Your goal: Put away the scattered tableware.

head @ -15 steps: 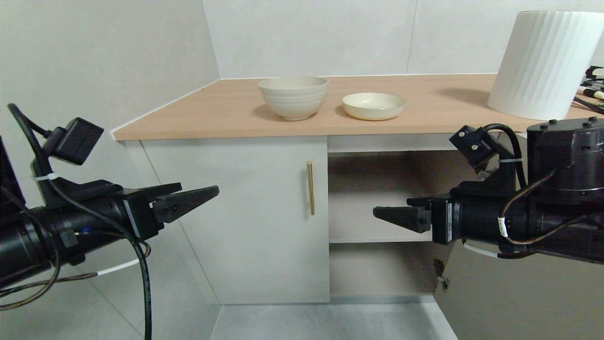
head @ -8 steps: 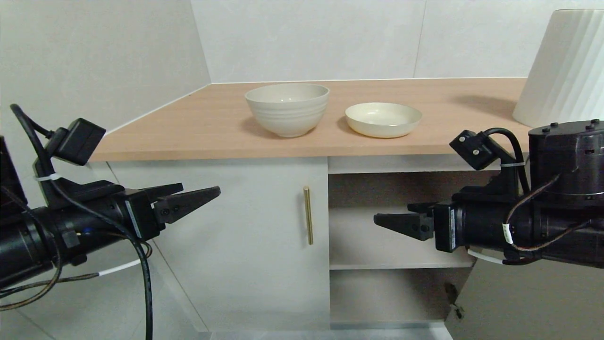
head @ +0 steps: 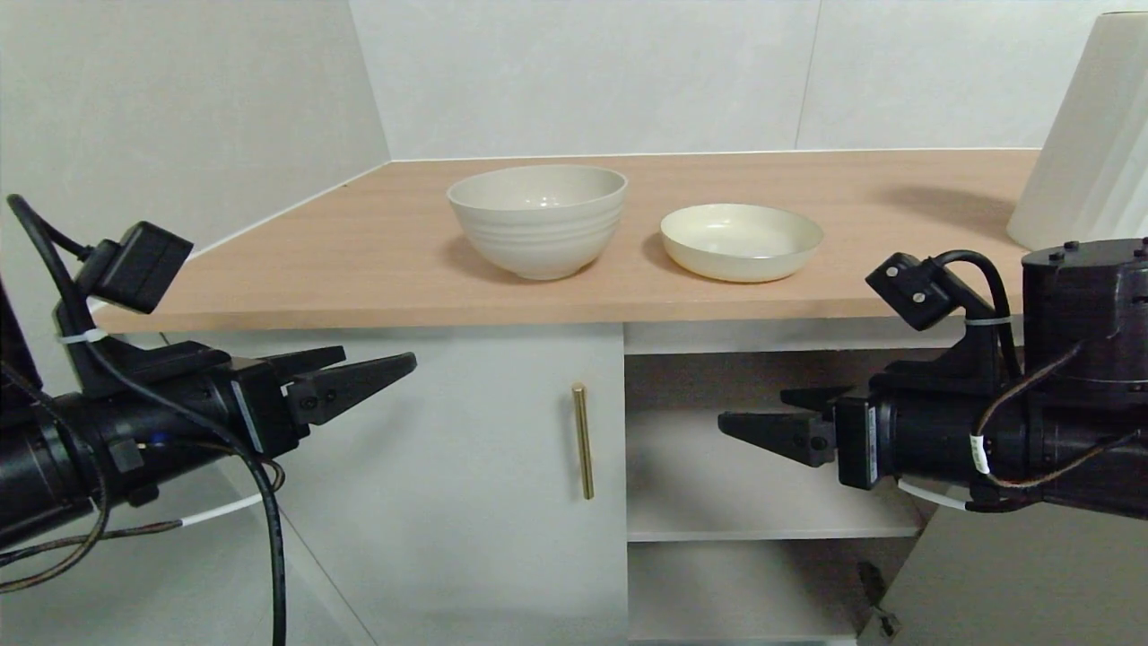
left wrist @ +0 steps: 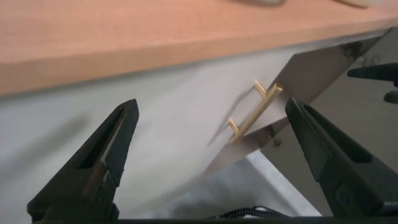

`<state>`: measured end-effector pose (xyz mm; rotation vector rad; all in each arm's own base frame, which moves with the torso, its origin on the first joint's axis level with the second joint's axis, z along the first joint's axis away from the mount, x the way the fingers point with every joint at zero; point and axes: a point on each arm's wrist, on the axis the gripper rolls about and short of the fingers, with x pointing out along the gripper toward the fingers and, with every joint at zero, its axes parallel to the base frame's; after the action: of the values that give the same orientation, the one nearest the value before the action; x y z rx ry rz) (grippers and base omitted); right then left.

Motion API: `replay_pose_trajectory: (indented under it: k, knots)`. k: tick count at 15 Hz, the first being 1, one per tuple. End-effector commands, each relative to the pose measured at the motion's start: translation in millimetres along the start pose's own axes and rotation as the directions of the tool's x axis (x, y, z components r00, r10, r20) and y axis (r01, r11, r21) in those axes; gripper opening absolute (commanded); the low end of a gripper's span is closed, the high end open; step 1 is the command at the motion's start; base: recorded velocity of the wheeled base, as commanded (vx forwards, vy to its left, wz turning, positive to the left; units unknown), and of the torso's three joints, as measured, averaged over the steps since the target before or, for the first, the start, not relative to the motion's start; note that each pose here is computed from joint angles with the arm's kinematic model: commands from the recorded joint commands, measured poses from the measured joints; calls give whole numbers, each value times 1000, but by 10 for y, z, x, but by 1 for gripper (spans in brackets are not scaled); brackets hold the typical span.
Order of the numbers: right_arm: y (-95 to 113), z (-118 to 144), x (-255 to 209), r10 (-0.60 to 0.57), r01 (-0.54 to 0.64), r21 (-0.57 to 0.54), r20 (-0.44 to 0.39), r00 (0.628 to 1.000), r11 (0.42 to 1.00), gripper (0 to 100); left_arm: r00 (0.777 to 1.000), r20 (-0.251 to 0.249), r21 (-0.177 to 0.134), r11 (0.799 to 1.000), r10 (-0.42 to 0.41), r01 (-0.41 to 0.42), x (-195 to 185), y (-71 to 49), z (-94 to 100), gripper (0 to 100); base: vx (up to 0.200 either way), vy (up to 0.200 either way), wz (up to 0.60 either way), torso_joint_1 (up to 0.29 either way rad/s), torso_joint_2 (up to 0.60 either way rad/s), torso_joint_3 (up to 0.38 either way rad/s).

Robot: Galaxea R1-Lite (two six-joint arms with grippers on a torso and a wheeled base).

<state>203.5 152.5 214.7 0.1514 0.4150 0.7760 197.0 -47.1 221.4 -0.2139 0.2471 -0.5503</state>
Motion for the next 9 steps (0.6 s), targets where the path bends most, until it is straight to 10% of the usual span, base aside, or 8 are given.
replay_pose_trajectory:
  k: [1,9]
  knots:
    - [2,0,-5,1,-1,-9,-1,1000,1000,100,1000,10,4,1000,-3,3,-3,-12,37,100,0,0,0,0,0,0]
    - [2,-11,-21,-4,4,-23,1,1000,1000,100,999,-29,-7,999,-33,33,39,-140,302,100,0,0,0,44,-132,-130]
